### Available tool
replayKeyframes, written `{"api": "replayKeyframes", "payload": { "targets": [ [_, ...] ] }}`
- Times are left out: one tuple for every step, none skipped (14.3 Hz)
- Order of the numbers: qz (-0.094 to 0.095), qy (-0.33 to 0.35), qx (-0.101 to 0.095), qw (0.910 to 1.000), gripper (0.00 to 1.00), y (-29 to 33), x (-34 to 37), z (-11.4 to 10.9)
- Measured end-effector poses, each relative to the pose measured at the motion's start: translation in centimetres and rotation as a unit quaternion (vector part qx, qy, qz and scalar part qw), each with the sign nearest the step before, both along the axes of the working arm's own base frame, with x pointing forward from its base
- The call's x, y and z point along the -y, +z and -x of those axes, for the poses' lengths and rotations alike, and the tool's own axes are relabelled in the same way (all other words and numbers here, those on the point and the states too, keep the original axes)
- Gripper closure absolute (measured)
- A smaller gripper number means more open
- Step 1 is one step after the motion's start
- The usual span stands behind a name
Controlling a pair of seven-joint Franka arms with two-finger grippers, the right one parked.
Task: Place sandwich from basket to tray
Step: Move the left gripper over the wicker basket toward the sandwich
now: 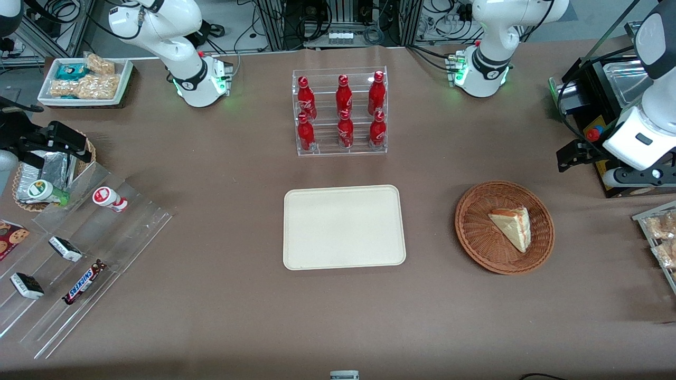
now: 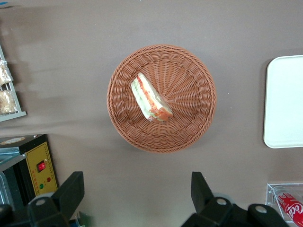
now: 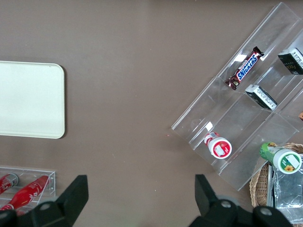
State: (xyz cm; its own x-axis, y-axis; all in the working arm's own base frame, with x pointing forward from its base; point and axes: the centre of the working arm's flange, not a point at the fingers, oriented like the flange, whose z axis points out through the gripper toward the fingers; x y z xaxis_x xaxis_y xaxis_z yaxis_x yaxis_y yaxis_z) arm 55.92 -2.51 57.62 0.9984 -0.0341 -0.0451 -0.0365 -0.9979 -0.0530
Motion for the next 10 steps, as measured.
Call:
{"api": "replayKeyframes", "payload": {
  "targets": [
    [0.000, 0.000, 0.000, 1.0000, 0.00, 0.0, 0.0, 0.0],
    [0.000, 0.000, 0.000, 1.0000, 0.00, 0.0, 0.0, 0.0],
    [0.000, 0.000, 0.000, 1.0000, 0.00, 0.0, 0.0, 0.0],
    [0.000, 0.000, 0.000, 1.0000, 0.00, 0.0, 0.0, 0.0],
    [0.000, 0.000, 0.000, 1.0000, 0.00, 0.0, 0.1, 0.0],
    [0.000, -0.001, -0.002, 1.0000, 0.00, -0.1, 0.1, 0.0],
    [0.000, -0.001, -0.007, 1.0000, 0.00, -0.3, 0.2, 0.1],
    [-0.001, -0.001, -0.016, 0.9999, 0.00, -0.5, 0.2, 0.3],
    [-0.001, -0.001, -0.024, 0.9997, 0.00, -1.0, 0.2, 0.5],
    [-0.002, -0.001, -0.031, 0.9995, 0.00, -1.7, 0.1, 0.5]
  ]
}}
